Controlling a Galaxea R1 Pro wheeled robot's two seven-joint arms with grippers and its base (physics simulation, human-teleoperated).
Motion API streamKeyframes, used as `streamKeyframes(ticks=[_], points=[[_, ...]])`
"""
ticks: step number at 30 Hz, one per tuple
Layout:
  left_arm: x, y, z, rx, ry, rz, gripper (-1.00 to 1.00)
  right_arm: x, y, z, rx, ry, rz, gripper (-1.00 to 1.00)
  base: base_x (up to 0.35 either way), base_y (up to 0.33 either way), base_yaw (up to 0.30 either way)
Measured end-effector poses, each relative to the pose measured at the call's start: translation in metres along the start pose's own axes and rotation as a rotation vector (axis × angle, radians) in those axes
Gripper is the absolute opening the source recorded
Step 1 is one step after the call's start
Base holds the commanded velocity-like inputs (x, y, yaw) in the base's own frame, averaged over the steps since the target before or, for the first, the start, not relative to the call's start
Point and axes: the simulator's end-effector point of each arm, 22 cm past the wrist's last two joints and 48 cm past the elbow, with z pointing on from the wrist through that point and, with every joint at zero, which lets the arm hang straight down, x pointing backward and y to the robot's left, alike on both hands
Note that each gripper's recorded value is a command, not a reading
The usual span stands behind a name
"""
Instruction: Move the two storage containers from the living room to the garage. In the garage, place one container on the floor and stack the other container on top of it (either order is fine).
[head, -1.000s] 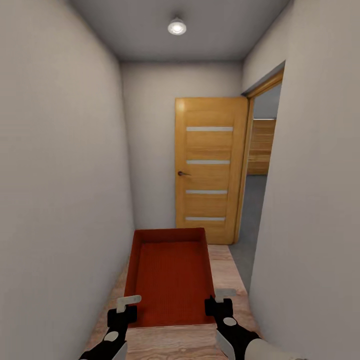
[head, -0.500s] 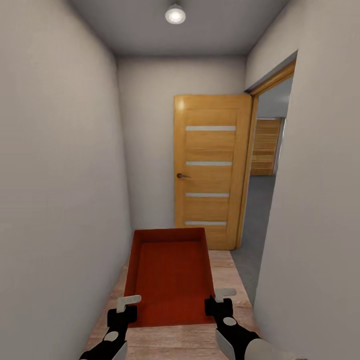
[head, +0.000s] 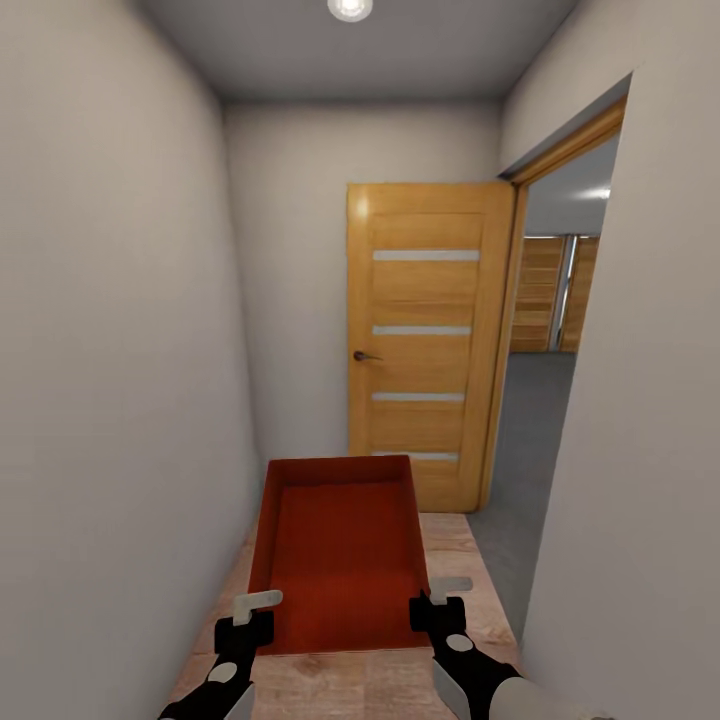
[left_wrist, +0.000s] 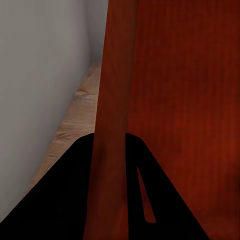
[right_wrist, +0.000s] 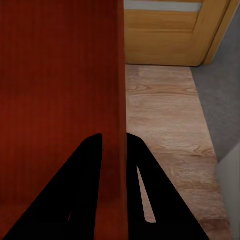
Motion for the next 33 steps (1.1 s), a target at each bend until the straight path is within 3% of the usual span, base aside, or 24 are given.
streamKeyframes(ticks=[33], points=[[-0.0005, 0.0001, 0.0001, 0.000, -0.002, -0.001, -1.00, -0.0005, 0.0001, 0.0001, -0.001, -0.001, 0.000, -1.00, 0.322, 0.000, 0.000]])
